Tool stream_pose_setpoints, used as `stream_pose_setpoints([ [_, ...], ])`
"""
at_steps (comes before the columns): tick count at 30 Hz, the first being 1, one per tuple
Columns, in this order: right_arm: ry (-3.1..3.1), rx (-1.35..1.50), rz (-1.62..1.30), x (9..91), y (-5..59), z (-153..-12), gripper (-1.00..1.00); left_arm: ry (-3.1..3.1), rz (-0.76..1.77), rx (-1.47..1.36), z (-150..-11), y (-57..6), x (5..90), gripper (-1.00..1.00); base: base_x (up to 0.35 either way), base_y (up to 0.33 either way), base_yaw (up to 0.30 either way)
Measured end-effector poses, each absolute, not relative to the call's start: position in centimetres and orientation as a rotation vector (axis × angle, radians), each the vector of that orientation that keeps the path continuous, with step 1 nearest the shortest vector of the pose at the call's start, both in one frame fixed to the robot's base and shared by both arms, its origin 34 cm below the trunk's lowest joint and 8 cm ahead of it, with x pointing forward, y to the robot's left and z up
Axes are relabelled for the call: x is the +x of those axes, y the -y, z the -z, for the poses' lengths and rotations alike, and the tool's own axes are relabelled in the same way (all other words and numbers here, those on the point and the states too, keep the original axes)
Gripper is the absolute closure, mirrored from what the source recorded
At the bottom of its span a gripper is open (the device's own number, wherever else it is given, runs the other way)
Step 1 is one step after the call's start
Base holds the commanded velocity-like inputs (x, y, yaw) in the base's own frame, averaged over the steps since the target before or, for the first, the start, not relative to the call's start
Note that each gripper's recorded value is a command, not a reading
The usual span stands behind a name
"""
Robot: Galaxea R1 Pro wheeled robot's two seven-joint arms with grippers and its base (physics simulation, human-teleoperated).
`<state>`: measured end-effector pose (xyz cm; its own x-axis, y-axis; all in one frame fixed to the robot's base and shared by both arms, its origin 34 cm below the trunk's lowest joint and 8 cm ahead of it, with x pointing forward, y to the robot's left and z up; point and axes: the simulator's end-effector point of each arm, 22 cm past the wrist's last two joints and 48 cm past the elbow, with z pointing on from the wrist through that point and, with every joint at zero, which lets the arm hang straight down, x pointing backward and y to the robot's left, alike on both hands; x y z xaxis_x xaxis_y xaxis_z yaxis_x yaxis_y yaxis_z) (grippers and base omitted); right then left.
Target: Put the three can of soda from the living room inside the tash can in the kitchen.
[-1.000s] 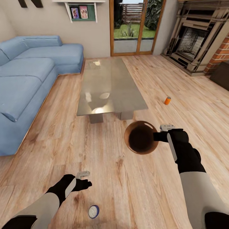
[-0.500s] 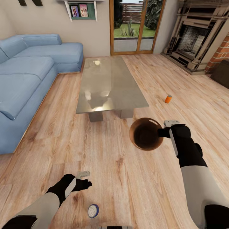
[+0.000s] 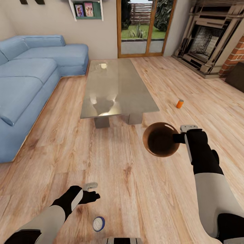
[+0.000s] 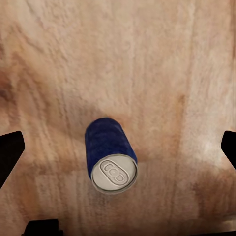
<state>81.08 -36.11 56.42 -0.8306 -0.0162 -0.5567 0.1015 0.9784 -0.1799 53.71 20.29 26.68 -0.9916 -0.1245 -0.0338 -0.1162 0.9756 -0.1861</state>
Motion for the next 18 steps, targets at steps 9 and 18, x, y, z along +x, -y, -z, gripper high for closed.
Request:
stream_pose_setpoints([
  [9, -2.537, 0.081, 0.277, 80.7, 36.7, -55.2, 1.00, -3.078, 0.298, -0.185, -25.4, -19.7, 53.4, -1.00, 0.000, 0.000, 0.000],
  [18, -2.538, 0.085, 0.282, 80.5, 36.9, -54.3, 1.00, -3.079, 0.307, -0.182, -24.6, -19.2, 53.1, -1.00, 0.000, 0.000, 0.000],
])
